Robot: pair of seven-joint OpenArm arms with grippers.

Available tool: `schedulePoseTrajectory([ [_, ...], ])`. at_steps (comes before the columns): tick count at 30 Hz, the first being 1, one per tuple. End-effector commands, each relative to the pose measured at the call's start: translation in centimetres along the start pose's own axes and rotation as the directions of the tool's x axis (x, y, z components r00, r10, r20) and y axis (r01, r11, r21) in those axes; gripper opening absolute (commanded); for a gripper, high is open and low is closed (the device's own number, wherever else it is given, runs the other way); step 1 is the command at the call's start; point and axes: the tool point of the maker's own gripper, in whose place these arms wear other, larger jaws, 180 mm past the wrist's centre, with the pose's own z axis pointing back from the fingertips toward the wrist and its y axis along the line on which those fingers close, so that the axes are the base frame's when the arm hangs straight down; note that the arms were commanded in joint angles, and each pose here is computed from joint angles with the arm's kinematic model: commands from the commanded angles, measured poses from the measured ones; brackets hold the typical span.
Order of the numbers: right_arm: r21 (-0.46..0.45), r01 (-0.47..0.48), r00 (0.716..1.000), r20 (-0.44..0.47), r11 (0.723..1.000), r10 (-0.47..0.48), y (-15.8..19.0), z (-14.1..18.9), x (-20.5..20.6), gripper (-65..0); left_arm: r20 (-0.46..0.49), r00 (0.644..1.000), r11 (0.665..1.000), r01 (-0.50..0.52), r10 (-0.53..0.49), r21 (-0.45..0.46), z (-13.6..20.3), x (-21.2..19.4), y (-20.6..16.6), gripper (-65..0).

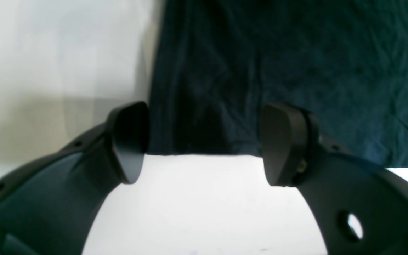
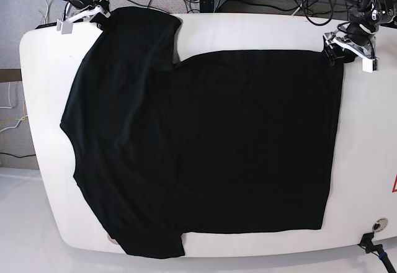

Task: Fold the T-shirt properly
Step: 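Drag the shoulder edge with both grippers toward the hem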

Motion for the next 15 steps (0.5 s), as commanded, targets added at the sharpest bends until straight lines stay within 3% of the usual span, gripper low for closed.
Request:
schedulePoseTrajectory([
  [1,-0.016,-0.014,1.000,-0.014,1.000,0.014,-0.34,0.35,-0.11,-65.0,-0.054,0.998,1.000,0.012,-0.011,0.004,0.13,-1.04,0.09,-18.9],
  [7,-0.016,-0.012,1.000,-0.014,1.000,0.012,-0.32,0.34,-0.15,-65.0,-0.050,0.999,1.000,0.011,-0.011,0.000,0.08,-0.90,-0.05,-43.0],
  [13,-0.014,-0.010,1.000,-0.013,1.000,0.010,-0.28,0.33,-0.17,-65.0,-0.041,0.999,1.000,0.012,-0.012,0.003,0.14,-0.69,0.06,-45.1],
  [15,-0.014,-0.010,1.000,-0.013,1.000,0.010,-0.28,0.33,-0.17,-65.0,-0.040,0.999,1.000,0.013,-0.013,0.003,0.12,-0.63,0.04,-50.9],
])
